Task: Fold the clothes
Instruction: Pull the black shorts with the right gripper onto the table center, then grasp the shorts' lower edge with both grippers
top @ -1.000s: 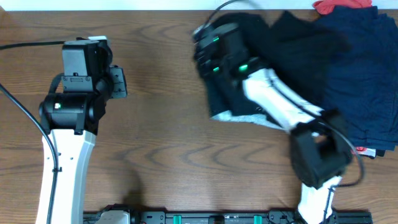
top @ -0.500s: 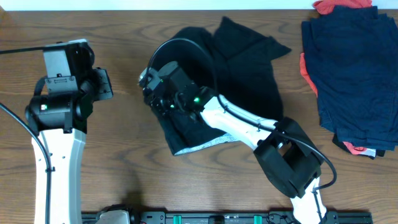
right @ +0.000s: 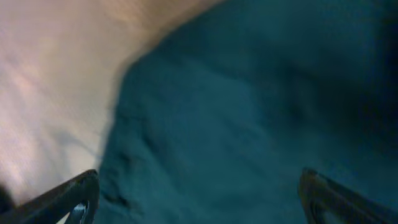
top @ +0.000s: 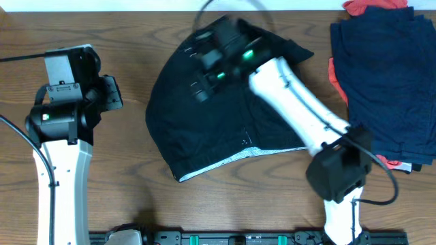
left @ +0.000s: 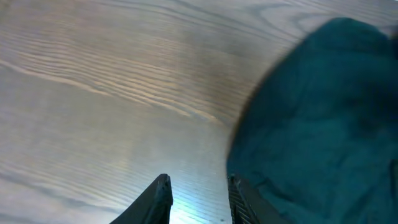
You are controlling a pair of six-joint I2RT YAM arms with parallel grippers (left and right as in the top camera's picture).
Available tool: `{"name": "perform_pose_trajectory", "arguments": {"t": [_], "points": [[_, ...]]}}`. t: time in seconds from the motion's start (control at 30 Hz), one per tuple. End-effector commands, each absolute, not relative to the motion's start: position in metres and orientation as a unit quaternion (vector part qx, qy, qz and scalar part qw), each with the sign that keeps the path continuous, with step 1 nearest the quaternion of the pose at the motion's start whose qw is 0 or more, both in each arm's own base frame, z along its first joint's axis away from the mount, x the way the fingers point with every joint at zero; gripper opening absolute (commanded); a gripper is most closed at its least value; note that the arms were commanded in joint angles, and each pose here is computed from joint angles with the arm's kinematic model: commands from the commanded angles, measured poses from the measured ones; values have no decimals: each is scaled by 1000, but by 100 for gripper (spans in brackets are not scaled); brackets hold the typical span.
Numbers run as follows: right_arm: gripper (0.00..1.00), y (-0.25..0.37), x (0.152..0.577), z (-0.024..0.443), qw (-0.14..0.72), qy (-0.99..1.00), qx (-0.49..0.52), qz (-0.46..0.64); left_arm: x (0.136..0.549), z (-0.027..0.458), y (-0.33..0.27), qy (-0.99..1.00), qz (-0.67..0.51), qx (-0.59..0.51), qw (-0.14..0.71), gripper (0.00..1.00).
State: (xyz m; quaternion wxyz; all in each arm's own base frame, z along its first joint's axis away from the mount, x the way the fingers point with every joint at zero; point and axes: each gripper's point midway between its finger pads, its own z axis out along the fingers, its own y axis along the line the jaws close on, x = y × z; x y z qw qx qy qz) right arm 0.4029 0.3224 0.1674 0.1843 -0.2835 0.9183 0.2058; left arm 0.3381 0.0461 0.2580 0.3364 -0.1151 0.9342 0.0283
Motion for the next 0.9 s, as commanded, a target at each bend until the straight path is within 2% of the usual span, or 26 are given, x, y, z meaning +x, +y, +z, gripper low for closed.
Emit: {"name": "perform_pose_trajectory", "arguments": {"t": [0.0, 0.2, 0.4, 0.67, 0.87], "points": [[99, 263, 424, 164, 172, 950, -210, 156, 345, 235, 30, 946, -22, -107, 304, 33], [99, 188, 423, 134, 102, 977, -136, 127, 351, 186, 9, 968, -79, -95, 217, 34], [99, 145, 423, 111, 72, 987, -87, 116, 352, 149, -27, 982, -112, -42, 149, 38], [99, 113, 386, 81, -17, 994, -34, 102, 306, 121, -80, 993, -113, 24, 32, 37], [99, 106, 375, 80, -41, 994, -24, 96, 262, 113, -93, 992, -98, -67, -36, 37]]}}
